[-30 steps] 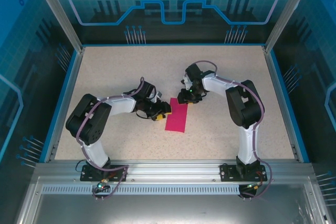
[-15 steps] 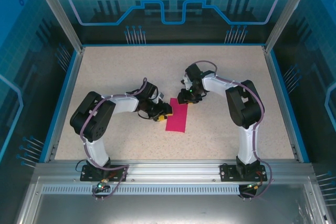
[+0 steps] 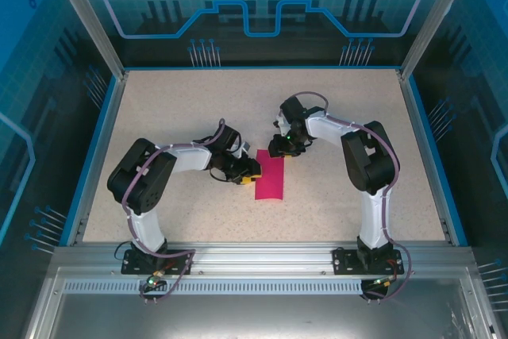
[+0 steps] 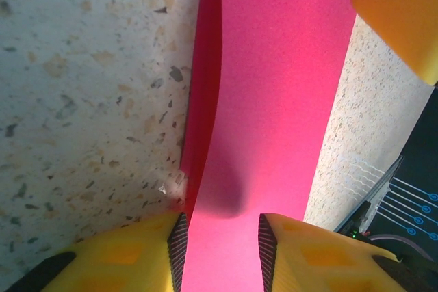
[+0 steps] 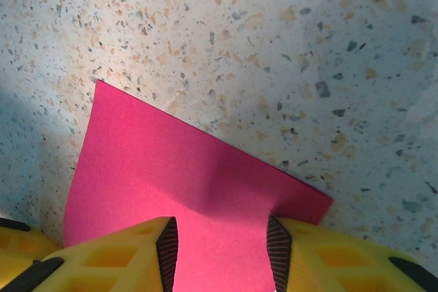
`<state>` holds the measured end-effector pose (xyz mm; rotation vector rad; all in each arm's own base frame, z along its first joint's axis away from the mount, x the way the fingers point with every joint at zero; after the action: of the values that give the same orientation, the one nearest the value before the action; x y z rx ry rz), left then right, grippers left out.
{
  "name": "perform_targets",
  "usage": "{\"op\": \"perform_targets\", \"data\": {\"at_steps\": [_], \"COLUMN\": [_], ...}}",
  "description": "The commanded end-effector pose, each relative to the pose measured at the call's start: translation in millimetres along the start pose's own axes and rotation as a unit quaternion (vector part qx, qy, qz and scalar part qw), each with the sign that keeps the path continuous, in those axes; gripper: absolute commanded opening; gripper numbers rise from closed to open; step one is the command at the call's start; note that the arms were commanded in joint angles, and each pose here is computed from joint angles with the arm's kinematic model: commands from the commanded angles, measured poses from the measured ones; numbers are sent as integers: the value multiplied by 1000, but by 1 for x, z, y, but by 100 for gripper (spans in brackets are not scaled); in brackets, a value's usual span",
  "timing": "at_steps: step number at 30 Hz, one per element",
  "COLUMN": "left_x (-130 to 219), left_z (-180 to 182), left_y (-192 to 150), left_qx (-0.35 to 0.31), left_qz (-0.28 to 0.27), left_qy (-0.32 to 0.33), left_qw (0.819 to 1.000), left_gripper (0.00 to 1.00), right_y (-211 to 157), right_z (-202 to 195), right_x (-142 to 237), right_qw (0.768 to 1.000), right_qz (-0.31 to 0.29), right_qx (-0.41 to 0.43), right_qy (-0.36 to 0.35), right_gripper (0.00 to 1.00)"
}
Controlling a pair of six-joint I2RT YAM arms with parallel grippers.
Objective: Fold a paper plane with a square sheet of paper (fold left side to right side)
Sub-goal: Third fold the triangle at the center of the table.
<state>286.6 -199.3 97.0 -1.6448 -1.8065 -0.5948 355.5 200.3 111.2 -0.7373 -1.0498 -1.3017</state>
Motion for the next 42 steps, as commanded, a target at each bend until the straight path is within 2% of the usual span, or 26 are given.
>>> {"op": "perform_targets", "data": {"at_steps": [1,19,26,30,35,39,42], "left_x": [8,2,1,0,-1,0,0], "left_z": [-9,-10,-8,-8,-10,-15,-18], "left_y": [-8,-25,-26,-27,-28,-29,-29], "left_qx": [-15,-8,-5,-1,10,21,31], "left_qz": [5,7,7,9,11,10,9], "left_qy": [-11,-27,-22,-15,-15,-19,-24], "left_qw": [1000,1000,1000,1000,1000,1000,999], "left_gripper": [37,37,29,18,6,2,1], "right_y": [-8,-10,-9,-6,-5,-17,-41], "right_z": [2,1,2,8,12,8,4], "right_x": [-17,-18,-15,-5,23,52,70], "right_qw": [999,999,999,999,994,986,979], "right_qz": [33,36,31,-3,-71,-118,-147], "right_qx": [6,9,13,22,54,77,112], "right_qy": [-6,-7,-1,33,63,86,84], "right_gripper": [43,43,44,47,61,66,68]}}
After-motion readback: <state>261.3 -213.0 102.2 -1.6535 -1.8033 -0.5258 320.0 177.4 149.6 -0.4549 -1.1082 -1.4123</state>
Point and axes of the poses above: each hand's point on the last joint's axis, 136 mm out from that joint toward the fingers, its own x axis back along the fingers, its own z axis along the line the jaws close on, y = z × x, the point moved 10 cm from there along x, back along the fingers, and after that the axes turned 1 degree about -x, right-handed, at the moved point
